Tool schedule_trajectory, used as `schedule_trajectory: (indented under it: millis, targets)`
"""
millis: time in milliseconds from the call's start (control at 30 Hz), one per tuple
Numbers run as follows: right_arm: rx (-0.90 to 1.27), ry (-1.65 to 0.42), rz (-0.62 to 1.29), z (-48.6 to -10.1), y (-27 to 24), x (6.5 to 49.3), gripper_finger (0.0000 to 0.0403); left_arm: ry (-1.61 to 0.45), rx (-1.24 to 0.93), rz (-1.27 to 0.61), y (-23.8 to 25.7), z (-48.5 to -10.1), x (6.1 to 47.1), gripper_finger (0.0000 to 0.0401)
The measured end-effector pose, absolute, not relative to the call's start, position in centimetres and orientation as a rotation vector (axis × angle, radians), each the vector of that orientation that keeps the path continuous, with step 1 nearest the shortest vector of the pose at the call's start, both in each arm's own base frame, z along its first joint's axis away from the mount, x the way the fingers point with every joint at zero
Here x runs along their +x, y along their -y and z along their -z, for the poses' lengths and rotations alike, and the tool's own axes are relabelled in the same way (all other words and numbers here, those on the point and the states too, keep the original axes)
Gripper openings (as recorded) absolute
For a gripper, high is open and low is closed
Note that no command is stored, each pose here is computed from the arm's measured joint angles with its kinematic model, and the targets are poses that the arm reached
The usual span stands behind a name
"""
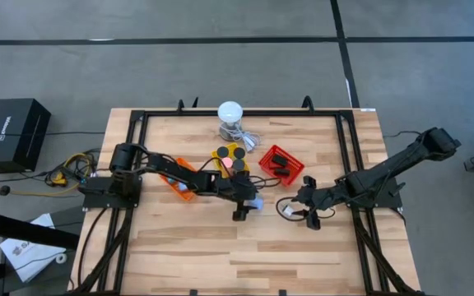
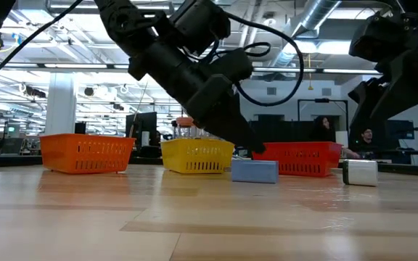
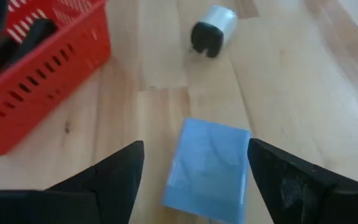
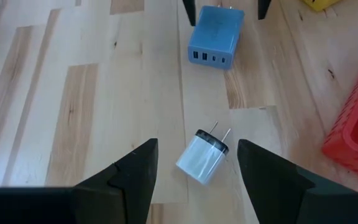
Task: Pick & Place Office items
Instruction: Put the large blue charger adapter into the orange basket
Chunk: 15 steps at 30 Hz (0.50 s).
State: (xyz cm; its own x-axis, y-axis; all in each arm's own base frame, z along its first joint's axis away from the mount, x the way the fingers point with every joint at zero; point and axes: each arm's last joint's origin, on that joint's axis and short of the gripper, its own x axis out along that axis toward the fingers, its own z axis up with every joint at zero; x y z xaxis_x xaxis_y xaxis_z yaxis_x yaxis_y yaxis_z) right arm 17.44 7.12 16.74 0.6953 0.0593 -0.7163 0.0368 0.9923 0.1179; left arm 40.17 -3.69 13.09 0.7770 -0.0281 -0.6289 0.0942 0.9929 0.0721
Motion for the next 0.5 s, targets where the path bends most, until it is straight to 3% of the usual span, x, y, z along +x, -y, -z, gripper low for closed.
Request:
schedule_trajectory:
  millis: [500]
  targets:
    - [0.129, -0.803, -0.011, -16.7, -7.1, 17.4, 0.0212, -0.745, 0.110, 0.074, 4.4, -11.7, 39.9, 0.0284]
